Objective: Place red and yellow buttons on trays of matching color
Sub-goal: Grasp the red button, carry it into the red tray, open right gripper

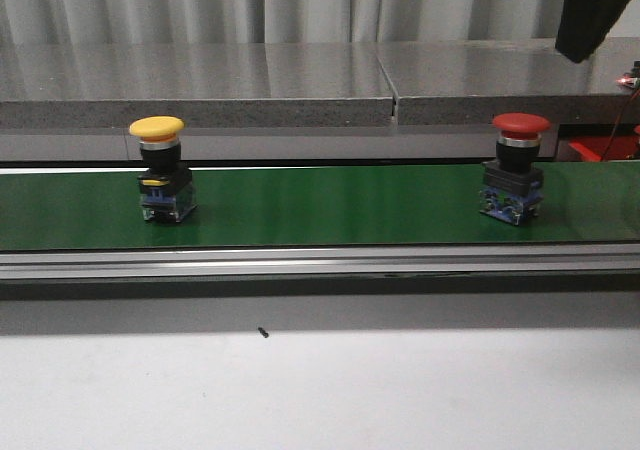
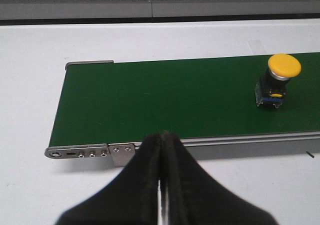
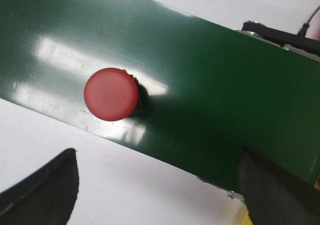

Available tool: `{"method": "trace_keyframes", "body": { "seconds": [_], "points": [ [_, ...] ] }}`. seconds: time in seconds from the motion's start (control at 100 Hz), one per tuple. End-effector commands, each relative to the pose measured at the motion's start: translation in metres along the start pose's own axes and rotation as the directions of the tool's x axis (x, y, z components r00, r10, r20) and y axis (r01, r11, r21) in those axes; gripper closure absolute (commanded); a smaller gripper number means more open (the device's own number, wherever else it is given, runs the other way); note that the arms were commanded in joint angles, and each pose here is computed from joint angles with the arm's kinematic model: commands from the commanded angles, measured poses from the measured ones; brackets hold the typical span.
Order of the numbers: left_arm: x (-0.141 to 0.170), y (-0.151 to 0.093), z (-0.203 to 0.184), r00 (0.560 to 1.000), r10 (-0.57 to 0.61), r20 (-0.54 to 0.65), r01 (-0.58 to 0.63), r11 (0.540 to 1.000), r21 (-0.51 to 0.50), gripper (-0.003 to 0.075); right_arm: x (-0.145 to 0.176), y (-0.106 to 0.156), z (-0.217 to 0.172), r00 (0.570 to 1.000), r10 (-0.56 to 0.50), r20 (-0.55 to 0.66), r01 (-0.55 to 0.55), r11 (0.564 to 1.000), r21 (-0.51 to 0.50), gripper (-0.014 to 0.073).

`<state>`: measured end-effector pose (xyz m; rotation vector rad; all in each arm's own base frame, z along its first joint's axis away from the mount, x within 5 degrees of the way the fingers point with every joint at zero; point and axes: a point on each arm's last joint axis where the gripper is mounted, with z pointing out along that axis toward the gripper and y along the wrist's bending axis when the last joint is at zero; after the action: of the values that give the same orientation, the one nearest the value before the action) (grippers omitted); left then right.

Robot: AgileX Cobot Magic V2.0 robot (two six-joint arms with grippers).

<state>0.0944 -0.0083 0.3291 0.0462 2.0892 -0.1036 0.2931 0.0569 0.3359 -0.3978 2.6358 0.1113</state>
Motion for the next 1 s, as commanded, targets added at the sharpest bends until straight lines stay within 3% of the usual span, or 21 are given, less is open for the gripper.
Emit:
{"method": "trace_keyframes", "body": {
  "seconds": [0.0, 0.14, 0.51, 0.78, 0.87, 0.99],
  "points": [
    [-0.014, -0.001, -0.005, 0.995, -0.014, 0.100, 0.013, 1.000, 0.010, 0.0741, -0.010, 0.001, -0.012, 0.993, -0.094, 0.077, 0.094, 0.996, 0.008, -0.0051],
    [-0.014, -0.001, -0.005, 0.995, -0.014, 0.100, 0.013, 1.000, 0.010, 0.0741, -0.013, 0.001, 0.003, 0.986, -0.160, 0.047, 0.160, 0.987, -0.008, -0.0051],
    [-0.014, -0.001, -0.005, 0.995, -0.014, 0.100, 0.013, 1.000, 0.010, 0.0741, -0.022, -0.003, 0.046, 0.990, -0.139, -0.004, 0.139, 0.990, -0.030, -0.0017],
    [-0.014, -0.001, -0.005, 0.995, -0.014, 0.100, 0.013, 1.000, 0.010, 0.0741, -0.018, -0.015, 0.049, 0.998, -0.038, -0.045, 0.038, 0.999, -0.018, 0.0523],
    [-0.014, -0.001, -0.005, 0.995, -0.014, 0.100, 0.013, 1.000, 0.010, 0.0741, -0.018, -0.018, 0.042, 1.000, -0.003, -0.017, 0.003, 1.000, -0.006, 0.0599],
    [-0.014, -0.001, -0.005, 0.995, -0.014, 0.100, 0.013, 1.000, 0.010, 0.0741, -0.021, -0.030, 0.018, 0.993, 0.071, 0.093, -0.074, 0.997, 0.027, 0.0608]
  ]
}}
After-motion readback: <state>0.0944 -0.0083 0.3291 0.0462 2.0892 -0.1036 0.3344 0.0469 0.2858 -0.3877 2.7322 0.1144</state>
